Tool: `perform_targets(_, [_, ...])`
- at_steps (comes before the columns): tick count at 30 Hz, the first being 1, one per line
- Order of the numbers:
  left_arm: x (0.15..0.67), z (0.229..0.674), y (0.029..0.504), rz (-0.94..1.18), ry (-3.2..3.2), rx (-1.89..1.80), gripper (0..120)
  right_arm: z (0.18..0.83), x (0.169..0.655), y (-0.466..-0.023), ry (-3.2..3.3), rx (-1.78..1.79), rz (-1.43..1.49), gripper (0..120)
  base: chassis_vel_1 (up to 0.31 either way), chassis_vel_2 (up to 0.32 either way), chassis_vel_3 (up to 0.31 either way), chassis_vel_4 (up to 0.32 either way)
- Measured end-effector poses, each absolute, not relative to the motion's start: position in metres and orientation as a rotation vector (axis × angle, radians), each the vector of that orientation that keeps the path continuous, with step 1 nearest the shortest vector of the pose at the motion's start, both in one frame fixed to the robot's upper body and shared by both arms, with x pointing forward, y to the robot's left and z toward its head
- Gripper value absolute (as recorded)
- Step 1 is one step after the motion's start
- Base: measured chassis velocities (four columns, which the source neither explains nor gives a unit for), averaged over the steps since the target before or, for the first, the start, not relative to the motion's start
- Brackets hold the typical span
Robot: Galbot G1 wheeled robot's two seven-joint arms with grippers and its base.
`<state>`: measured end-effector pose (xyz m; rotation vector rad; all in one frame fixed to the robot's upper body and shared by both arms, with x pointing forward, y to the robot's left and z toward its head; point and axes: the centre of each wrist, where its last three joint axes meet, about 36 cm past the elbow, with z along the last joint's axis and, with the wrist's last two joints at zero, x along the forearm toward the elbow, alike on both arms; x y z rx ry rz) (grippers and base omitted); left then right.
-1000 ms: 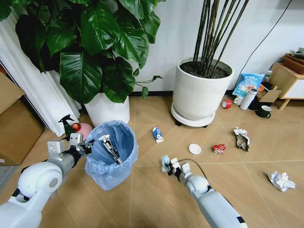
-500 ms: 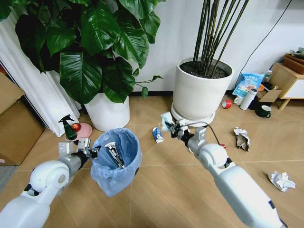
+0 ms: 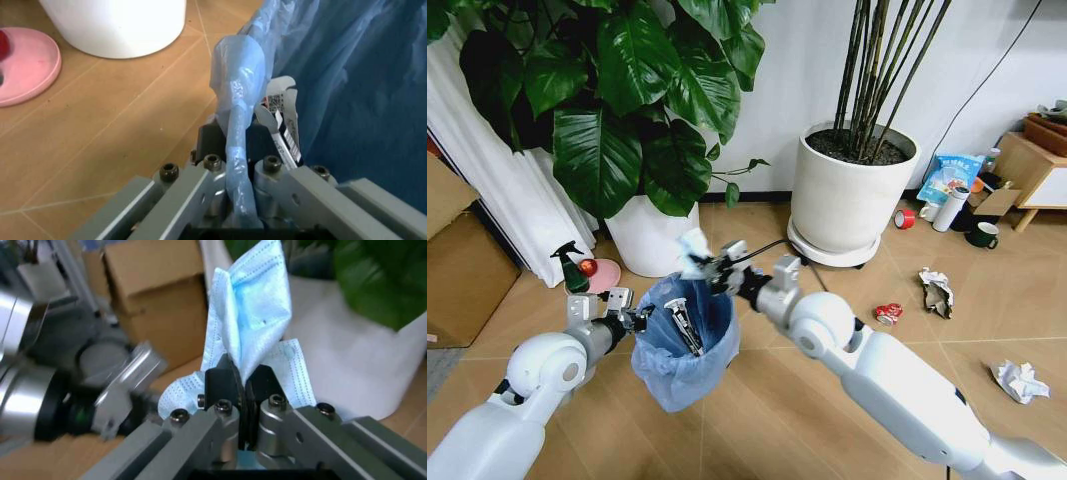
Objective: Pick up the trash bin and place the garbage on the floor into it.
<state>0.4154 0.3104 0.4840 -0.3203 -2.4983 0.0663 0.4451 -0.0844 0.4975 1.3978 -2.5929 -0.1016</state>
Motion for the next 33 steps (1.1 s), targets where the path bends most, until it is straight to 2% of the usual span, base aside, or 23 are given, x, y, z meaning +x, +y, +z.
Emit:
perform_targets(4, [0.415, 0.485, 0.312, 0.07, -2.499, -0.315, 0, 0.489, 0.447, -0.085, -2.57, 1.399, -0.032, 8, 0.0, 0.0, 0.0, 0.0])
perform_targets(6, [0.415, 0.485, 0.313, 0.071, -2.5, -0.313, 0, 0.484, 0.449, -0.084, -2.569, 1.389, -0.001, 19, 0.0, 0.0, 0.0, 0.0])
perform_targets(7, [0.415, 0.485, 0.313, 0.071, -2.5, -0.313, 0, 0.484, 0.449, -0.084, -2.569, 1.389, -0.001, 19, 0.0, 0.0, 0.0, 0.0])
perform_targets(10, [0.416, 0.486, 0.312, 0.078, -2.505, -0.316, 0, 0.48, 0.45, -0.08, -2.565, 1.387, 0.02, 33, 0.0, 0.0, 0.0, 0.0])
perform_targets(11, [0.416, 0.486, 0.312, 0.078, -2.505, -0.316, 0, 0.48, 0.45, -0.08, -2.565, 1.387, 0.02, 33, 0.0, 0.0, 0.0, 0.0])
perform_targets(13, [0.416, 0.487, 0.312, 0.08, -2.507, -0.318, 0, 0.479, 0.45, -0.079, -2.564, 1.386, 0.023, 41, 0.0, 0.0, 0.0, 0.0])
perform_targets(15, [0.417, 0.487, 0.312, 0.08, -2.509, -0.318, 0, 0.477, 0.45, -0.079, -2.563, 1.384, 0.024, 53, 0.0, 0.0, 0.0, 0.0])
perform_targets(16, [0.417, 0.487, 0.312, 0.08, -2.509, -0.318, 0, 0.477, 0.45, -0.079, -2.563, 1.384, 0.024, 53, 0.0, 0.0, 0.0, 0.0])
perform_targets(20, [0.417, 0.488, 0.312, 0.08, -2.511, -0.319, 0, 0.476, 0.45, -0.077, -2.569, 1.387, 0.014, 70, 0.0, 0.0, 0.0, 0.0])
perform_targets(21, [0.417, 0.488, 0.312, 0.08, -2.511, -0.319, 0, 0.476, 0.45, -0.077, -2.569, 1.387, 0.014, 70, 0.0, 0.0, 0.0, 0.0])
perform_targets(23, [0.417, 0.489, 0.312, 0.084, -2.514, -0.32, 0, 0.48, 0.451, -0.075, -2.614, 1.345, -0.005, 81, 0.0, 0.0, 0.0, 0.0])
perform_targets(25, [0.417, 0.489, 0.312, 0.086, -2.516, -0.319, 0, 0.484, 0.452, -0.076, -2.639, 1.301, -0.003, 85, 0.0, 0.0, 0.0, 0.0])
perform_targets(27, [0.415, 0.491, 0.313, 0.088, -2.521, -0.317, 0, 0.491, 0.454, -0.09, -2.691, 1.178, 0.021, 94, 0.0, 0.0, 0.0, 0.0])
perform_targets(29, [0.415, 0.491, 0.313, 0.088, -2.521, -0.316, 0, 0.491, 0.455, -0.097, -2.707, 1.141, 0.03, 96, 0.0, 0.0, 0.0, 0.0])
perform_targets(32, [0.411, 0.491, 0.314, 0.089, -2.521, -0.317, 0, 0.484, 0.456, -0.137, -2.775, 0.952, 0.066, 100, 0.0, 0.0, 0.0, 0.0])
perform_targets(33, [0.411, 0.491, 0.314, 0.089, -2.521, -0.317, 0, 0.484, 0.456, -0.137, -2.775, 0.952, 0.066, 100, 0.0, 0.0, 0.0, 0.0])
